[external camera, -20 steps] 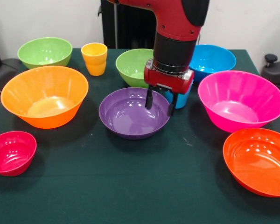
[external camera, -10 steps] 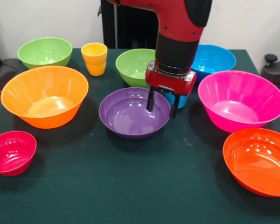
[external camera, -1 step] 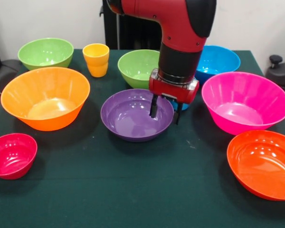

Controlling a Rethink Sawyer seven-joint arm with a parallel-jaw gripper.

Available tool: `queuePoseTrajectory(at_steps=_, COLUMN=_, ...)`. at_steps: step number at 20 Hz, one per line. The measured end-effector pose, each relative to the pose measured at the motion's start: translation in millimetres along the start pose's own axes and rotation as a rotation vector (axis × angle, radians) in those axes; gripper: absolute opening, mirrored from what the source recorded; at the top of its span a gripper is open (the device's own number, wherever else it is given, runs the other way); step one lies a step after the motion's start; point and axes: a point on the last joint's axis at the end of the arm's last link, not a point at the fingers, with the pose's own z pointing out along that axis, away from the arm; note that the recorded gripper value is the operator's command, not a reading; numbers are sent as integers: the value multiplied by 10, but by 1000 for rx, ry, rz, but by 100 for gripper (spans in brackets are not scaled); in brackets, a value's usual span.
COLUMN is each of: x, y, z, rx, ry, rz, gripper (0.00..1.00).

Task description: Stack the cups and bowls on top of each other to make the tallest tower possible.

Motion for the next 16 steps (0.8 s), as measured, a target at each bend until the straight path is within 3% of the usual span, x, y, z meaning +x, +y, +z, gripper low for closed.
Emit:
queuePoseTrajectory(at_steps=6, x=238, y=4, z=362, rx=20, ry=45, rz=-19, gripper=100)
queuePoseTrajectory(at_steps=12, x=163, y=13, z=360, rx=21, ry=27, rz=-21, gripper=100)
queuePoseTrajectory(at_steps=13, x=156, y=4, z=359, rx=27, ry=22, rz=-25, gripper=0)
queuePoseTrajectory(at_steps=16, x=123, y=17, z=332, rx=27, ry=14, rz=-27, gripper=0)
